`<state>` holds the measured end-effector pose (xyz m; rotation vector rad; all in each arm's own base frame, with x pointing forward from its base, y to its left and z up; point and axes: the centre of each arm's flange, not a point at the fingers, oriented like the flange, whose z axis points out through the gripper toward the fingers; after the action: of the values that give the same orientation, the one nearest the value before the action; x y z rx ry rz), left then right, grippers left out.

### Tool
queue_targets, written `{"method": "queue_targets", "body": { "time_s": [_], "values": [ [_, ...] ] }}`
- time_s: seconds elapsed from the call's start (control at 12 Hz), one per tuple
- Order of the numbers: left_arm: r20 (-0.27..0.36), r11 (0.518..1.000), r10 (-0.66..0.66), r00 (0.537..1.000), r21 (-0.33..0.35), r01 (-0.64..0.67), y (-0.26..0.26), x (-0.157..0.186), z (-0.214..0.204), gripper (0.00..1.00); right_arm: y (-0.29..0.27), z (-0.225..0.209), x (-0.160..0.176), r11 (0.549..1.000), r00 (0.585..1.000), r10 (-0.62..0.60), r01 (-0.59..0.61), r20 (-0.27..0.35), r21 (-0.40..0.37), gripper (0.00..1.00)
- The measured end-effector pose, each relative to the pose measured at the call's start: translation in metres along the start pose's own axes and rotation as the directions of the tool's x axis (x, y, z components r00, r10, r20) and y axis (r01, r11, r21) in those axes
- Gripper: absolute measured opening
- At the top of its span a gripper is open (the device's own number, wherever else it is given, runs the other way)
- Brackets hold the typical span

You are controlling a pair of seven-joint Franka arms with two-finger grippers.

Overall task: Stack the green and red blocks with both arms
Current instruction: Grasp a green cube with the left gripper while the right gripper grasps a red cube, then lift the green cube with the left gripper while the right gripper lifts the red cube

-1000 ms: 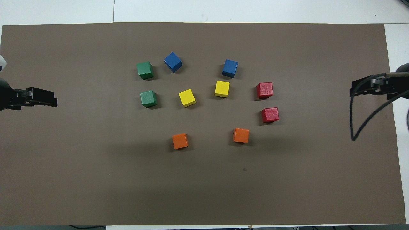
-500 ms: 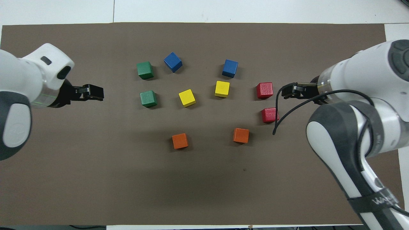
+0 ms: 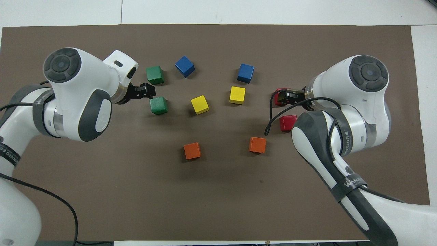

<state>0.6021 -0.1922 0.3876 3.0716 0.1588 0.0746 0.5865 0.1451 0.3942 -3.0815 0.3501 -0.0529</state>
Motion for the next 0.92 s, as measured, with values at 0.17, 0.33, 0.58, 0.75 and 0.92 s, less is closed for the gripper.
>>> {"method": "queue_targets", "body": {
  "time_s": [0.17,0.33,0.58,0.75,0.92],
  "values": [
    [0.005,1.0,-0.03,1.0,-0.004,0.03,0.017,0.006,0.027,1.0,0.003,0.022,-0.005,1.0,1.0,0.002,-0.002,0.004,-0.003,1.0],
    [0.007,0.999,-0.038,0.999,-0.008,0.038,0.034,0.009,0.047,1.0,0.003,0.037,-0.013,1.0,1.0,-0.004,0.004,0.016,-0.01,1.0],
    [0.017,0.999,-0.028,0.999,0.016,0.028,0.032,0.011,0.064,1.0,-0.008,0.057,-0.029,0.999,0.999,-0.034,0.034,0.018,-0.011,1.0],
    [0.026,0.999,-0.047,0.999,0.025,0.046,0.032,0.008,0.071,1.0,-0.003,0.075,-0.039,0.999,0.999,-0.035,0.035,0.025,-0.016,1.0],
    [0.021,0.998,-0.064,0.998,0.023,0.063,0.039,0.002,0.076,1.0,0.001,0.085,-0.044,0.999,0.999,-0.043,0.044,0.029,-0.019,1.0]
  ]
}}
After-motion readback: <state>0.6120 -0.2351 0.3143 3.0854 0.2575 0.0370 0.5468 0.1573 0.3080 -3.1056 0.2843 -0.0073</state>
